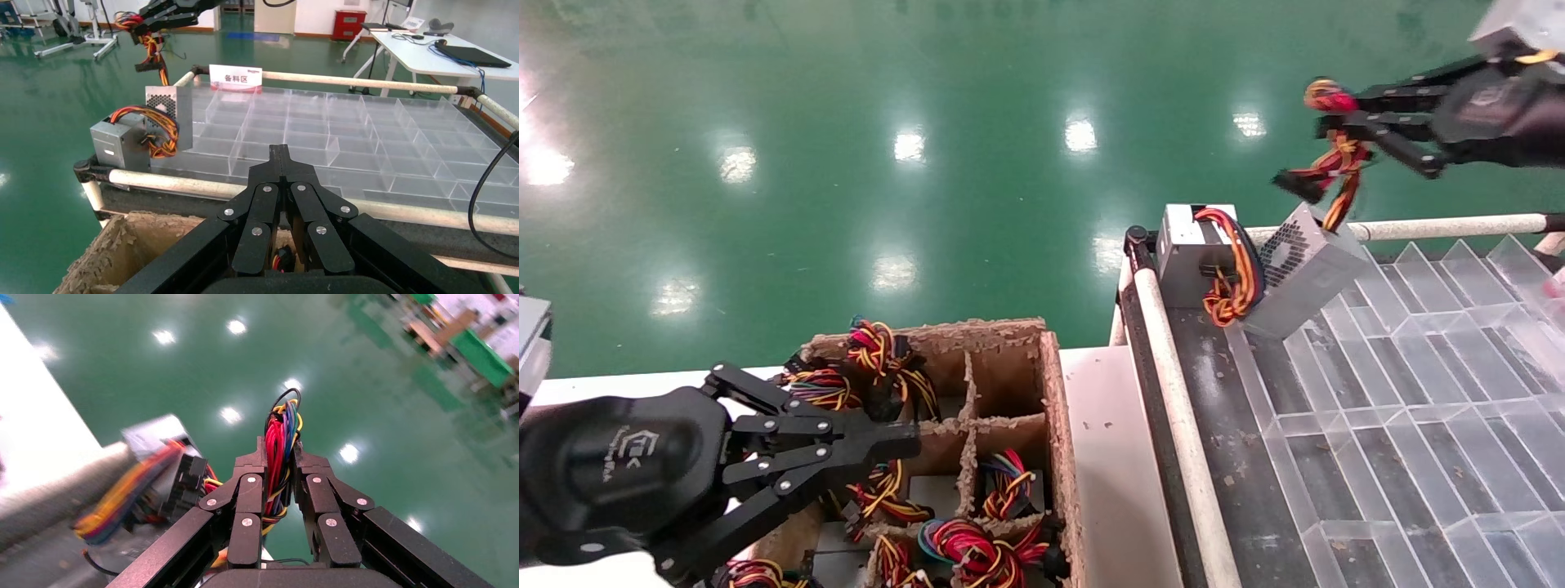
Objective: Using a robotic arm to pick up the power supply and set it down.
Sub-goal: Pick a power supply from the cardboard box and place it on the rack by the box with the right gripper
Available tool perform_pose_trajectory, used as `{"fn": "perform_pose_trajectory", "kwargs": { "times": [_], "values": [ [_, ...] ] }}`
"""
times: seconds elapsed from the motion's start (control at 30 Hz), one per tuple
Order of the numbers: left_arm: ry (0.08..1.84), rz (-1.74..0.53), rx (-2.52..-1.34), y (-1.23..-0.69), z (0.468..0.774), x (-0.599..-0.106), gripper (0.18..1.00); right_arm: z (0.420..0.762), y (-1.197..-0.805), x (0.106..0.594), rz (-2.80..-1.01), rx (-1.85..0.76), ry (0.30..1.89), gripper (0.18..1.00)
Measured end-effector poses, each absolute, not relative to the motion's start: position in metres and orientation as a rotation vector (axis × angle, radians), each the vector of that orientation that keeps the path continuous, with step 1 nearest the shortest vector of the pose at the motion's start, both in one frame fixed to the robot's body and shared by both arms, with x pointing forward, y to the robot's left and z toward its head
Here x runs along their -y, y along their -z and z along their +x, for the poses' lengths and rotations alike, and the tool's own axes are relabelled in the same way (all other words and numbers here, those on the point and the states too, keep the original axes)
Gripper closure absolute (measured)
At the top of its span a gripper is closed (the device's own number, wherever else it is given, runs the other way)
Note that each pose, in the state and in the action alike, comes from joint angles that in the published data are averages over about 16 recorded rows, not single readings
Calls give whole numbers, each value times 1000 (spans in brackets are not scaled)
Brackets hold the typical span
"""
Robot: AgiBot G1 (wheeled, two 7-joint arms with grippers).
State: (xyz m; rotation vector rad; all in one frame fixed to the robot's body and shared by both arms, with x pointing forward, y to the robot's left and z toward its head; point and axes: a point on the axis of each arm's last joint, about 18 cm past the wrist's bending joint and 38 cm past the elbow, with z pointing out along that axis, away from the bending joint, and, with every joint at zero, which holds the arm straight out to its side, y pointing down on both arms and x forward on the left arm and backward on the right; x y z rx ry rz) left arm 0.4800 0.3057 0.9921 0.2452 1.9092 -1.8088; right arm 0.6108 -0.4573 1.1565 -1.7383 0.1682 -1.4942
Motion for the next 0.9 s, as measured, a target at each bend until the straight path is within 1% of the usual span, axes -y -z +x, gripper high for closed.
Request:
{"fn": "perform_pose_trajectory", "kwargs": {
  "times": [0.27,0.57,0.9],
  "values": [
    [1809,245,-1909,-992,480,-306,993,619,-1154,458,-1739,-184,1517,931],
    [1809,245,-1909,-992,480,-306,993,642,-1153,429,-1713,-139,1529,932],
    [1809,245,-1909,-992,480,-306,993,671,-1156,402,-1664,-141,1591,932]
  ]
}}
